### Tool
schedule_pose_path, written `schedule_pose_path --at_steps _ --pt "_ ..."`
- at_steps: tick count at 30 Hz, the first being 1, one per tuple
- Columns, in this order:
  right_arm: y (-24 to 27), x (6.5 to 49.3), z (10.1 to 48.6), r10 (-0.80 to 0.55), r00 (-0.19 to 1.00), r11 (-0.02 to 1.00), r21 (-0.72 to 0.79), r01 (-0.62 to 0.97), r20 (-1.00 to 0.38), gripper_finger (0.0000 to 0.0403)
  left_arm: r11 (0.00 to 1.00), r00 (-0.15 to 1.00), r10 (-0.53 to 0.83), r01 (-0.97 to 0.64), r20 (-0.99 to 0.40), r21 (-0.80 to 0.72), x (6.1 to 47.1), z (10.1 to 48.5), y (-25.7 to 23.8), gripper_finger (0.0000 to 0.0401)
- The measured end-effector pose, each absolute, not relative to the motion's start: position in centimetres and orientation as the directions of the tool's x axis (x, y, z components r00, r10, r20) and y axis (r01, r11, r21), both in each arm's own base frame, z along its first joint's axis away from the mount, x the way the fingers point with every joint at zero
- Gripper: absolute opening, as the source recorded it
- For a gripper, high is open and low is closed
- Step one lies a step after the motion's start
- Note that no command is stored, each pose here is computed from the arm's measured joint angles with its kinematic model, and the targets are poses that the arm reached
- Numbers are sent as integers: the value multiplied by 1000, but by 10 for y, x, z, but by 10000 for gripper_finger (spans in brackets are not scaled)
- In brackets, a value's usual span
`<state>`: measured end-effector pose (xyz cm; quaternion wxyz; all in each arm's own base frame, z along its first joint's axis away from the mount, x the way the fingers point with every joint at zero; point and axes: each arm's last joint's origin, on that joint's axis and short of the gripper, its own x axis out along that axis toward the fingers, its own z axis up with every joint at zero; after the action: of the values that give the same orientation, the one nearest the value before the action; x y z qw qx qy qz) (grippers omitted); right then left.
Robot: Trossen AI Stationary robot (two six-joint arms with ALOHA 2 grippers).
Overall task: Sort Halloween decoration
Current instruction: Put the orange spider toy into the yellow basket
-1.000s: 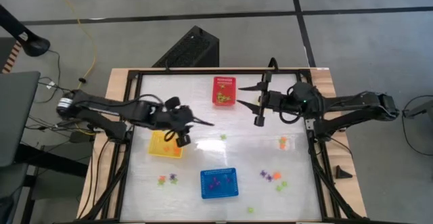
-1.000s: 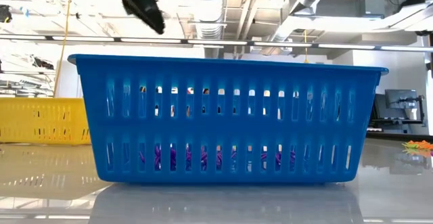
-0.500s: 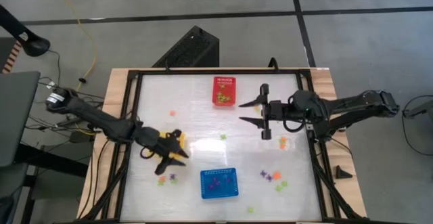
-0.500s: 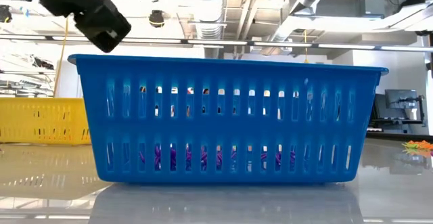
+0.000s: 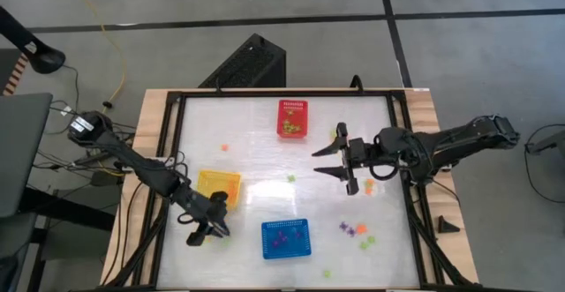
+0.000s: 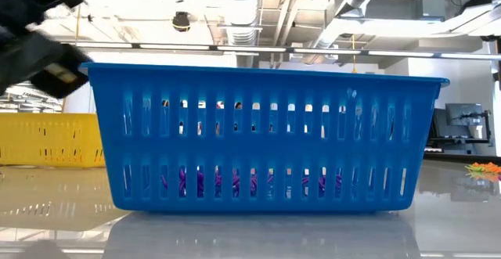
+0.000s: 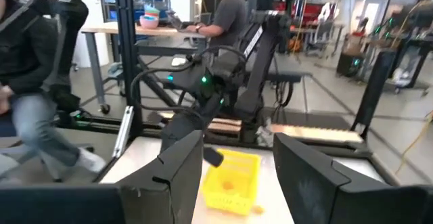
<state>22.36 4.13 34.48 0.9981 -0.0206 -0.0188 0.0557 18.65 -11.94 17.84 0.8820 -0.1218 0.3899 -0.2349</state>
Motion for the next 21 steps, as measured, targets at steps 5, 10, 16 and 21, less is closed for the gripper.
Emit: schedule_pose_path --at_steps 5,10,16,21 --pt "50 222 342 148 989 989 -8 -148 12 211 878 502 -477 246 -722 -410 174 170 -124 123" --pt "61 219 342 198 980 980 12 -198 5 211 915 470 -402 221 -786 -337 163 164 -127 123" --pt "74 215 341 258 966 966 1 -258 -5 211 926 490 -376 230 -787 -299 157 164 -135 123" --pt "78 214 335 275 959 961 -18 -277 -66 211 934 475 -356 214 -805 -287 153 155 -140 123"
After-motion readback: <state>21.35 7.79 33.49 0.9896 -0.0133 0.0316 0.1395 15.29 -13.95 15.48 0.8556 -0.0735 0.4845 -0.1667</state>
